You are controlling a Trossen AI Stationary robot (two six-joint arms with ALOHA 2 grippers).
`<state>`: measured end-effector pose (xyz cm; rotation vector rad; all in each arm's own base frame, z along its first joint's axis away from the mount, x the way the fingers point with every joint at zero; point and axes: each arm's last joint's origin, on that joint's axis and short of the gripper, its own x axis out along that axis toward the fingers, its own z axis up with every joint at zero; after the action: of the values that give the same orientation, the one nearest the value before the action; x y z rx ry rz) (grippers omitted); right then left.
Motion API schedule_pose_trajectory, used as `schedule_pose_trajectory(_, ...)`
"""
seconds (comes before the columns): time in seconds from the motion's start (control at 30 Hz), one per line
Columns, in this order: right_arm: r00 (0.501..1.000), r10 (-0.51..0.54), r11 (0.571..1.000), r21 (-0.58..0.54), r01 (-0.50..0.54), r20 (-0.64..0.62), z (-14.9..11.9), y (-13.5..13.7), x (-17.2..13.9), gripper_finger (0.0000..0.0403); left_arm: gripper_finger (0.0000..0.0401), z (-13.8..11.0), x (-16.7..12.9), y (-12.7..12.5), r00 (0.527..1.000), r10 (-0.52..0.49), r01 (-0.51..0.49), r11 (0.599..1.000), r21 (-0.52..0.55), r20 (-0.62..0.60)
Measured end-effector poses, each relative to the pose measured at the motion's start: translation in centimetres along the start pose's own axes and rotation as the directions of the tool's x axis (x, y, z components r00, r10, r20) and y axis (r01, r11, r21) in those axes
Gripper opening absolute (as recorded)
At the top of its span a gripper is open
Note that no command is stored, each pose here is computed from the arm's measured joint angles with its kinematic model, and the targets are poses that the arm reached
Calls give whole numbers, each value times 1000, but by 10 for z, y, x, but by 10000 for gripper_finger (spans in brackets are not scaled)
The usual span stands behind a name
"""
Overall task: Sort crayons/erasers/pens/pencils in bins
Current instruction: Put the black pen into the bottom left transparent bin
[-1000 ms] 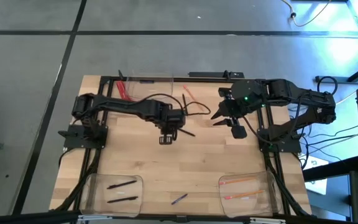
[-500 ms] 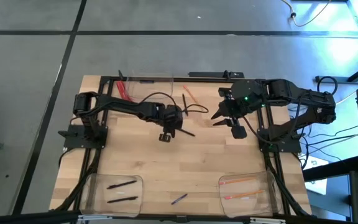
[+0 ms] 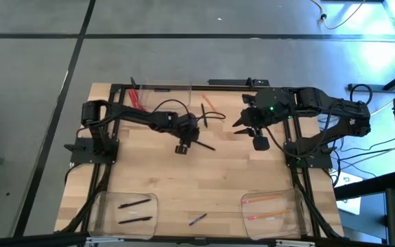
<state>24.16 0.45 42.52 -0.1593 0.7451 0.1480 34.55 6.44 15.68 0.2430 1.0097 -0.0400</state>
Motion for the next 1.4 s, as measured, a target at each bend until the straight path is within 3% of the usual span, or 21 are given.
schedule_pose_trajectory(0.4, 1000, 1, 1000, 0, -1, 0, 0, 0, 0, 115, 86, -22, 13, -9, 999, 15, -15, 1000, 1, 38)
schedule_pose_trajectory(1.07, 1000, 2, 1000, 2, -2, 2, 0, 0, 0, 115, 86, -25, 28, -8, 998, 27, -28, 999, 16, 48)
schedule_pose_trajectory(1.4, 1000, 1, 1000, 1, -1, 3, 0, 0, 0, 115, 86, -30, 29, 0, 998, 1, 1, 999, -45, 56)
